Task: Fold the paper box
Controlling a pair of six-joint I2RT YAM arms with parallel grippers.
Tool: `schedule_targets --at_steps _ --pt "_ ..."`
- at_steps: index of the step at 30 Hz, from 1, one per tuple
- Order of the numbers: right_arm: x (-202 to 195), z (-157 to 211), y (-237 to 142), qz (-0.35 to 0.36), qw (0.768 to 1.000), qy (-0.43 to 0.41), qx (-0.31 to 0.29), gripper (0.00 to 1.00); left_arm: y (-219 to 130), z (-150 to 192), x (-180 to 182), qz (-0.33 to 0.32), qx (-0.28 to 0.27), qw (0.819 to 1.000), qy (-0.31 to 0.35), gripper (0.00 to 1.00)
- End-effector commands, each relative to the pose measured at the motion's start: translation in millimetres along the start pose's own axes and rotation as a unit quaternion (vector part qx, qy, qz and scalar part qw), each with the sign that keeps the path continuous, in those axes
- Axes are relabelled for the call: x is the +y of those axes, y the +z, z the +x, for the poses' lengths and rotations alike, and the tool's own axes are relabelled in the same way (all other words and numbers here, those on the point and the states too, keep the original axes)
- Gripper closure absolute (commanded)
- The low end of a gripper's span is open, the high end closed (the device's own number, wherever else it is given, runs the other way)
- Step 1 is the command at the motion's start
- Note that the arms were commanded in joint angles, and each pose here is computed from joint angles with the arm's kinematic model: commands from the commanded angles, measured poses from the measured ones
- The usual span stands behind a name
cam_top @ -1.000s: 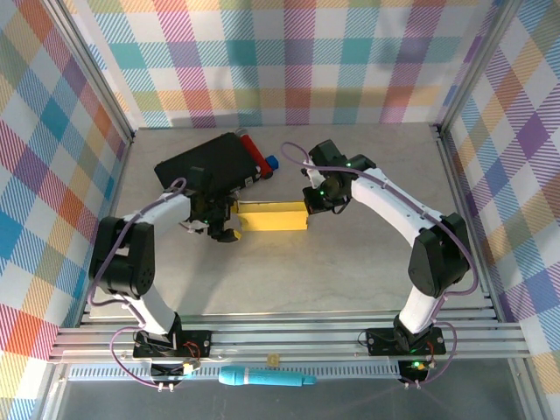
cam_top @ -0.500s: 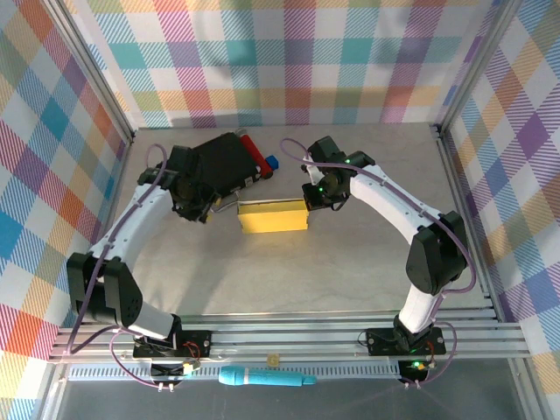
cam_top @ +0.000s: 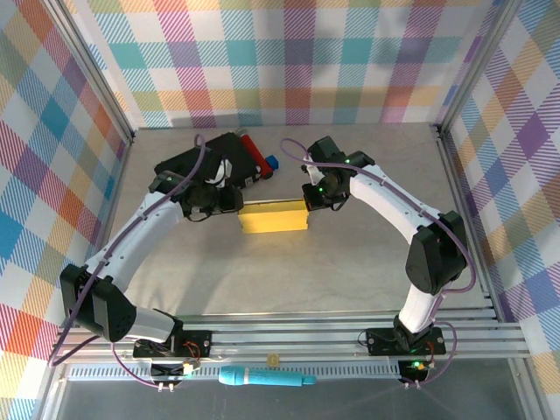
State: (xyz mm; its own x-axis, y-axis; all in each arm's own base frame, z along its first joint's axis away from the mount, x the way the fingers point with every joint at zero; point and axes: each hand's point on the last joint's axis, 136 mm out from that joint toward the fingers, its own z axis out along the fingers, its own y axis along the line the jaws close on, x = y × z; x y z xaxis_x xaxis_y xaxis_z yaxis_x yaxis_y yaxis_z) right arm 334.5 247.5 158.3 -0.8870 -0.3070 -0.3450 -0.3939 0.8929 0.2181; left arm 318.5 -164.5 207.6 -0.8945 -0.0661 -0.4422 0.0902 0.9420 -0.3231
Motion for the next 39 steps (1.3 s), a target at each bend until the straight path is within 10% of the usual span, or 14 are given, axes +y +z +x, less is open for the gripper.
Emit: schedule_targets --at_steps 1,39 --pt "2 4 4 0.002 1.000 0.002 0.016 1.00 3 -14 -5 -0.013 -0.019 0.997 0.069 0.68" --pt "3 2 4 0.000 1.000 0.001 0.017 1.00 43 -6 6 -0.085 0.011 0.985 0.151 0.94"
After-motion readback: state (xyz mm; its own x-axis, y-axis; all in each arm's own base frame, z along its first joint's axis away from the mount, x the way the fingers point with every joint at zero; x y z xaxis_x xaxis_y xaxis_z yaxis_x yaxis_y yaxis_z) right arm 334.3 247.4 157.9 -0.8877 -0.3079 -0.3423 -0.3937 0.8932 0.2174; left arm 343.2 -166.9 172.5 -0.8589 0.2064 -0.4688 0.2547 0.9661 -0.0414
